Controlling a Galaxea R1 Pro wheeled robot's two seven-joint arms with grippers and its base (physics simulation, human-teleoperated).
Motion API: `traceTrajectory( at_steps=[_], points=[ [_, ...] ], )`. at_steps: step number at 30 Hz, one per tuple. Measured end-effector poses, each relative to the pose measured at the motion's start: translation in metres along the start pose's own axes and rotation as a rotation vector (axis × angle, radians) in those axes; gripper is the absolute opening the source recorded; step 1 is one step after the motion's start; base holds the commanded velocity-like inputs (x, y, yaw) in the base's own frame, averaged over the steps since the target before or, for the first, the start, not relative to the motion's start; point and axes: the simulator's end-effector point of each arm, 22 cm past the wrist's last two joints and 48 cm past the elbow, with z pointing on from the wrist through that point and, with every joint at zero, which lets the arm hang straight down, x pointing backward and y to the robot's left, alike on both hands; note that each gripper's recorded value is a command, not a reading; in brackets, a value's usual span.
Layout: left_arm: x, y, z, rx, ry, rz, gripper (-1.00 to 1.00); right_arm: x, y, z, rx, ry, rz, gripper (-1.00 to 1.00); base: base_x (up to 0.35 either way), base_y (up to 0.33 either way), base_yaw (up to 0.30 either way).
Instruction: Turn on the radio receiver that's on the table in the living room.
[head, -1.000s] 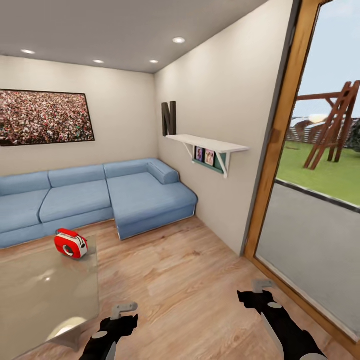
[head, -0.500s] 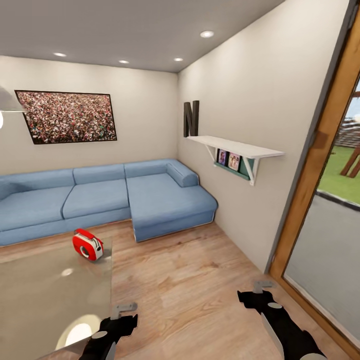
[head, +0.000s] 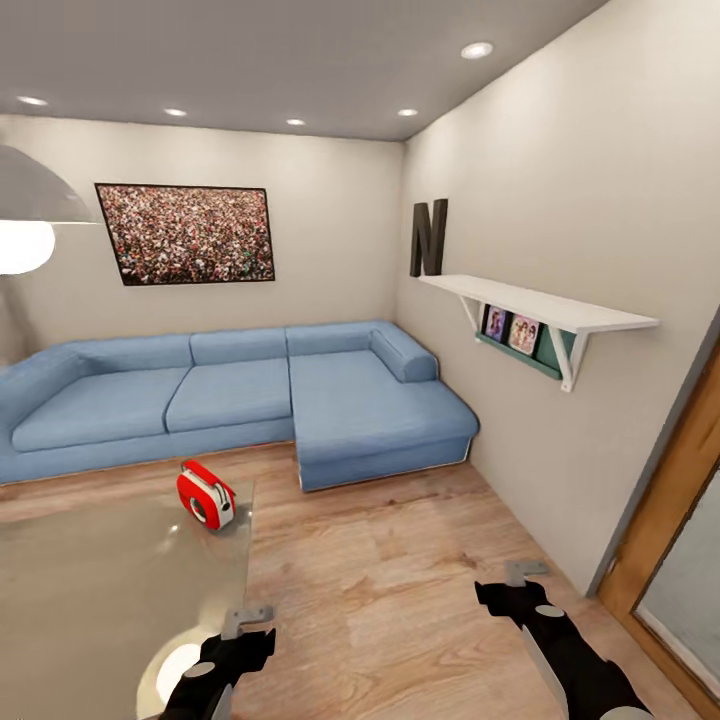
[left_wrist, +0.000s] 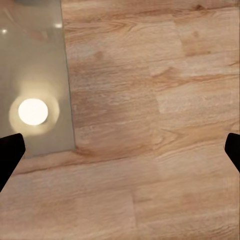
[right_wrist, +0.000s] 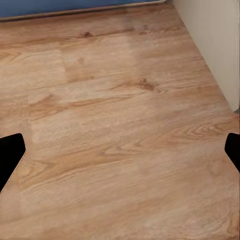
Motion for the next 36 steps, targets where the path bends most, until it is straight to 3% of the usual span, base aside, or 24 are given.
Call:
traceTrajectory(
  at_steps=[36],
  points=[
    [-0.0046, 0.006, -0.0001, -0.026, -0.02, -0.003, 1.0, 0.0021, 0.0, 0.0002, 0.0, 0.004, 0.0, 1.0, 0.171, -0.245, 0.252]
  ],
)
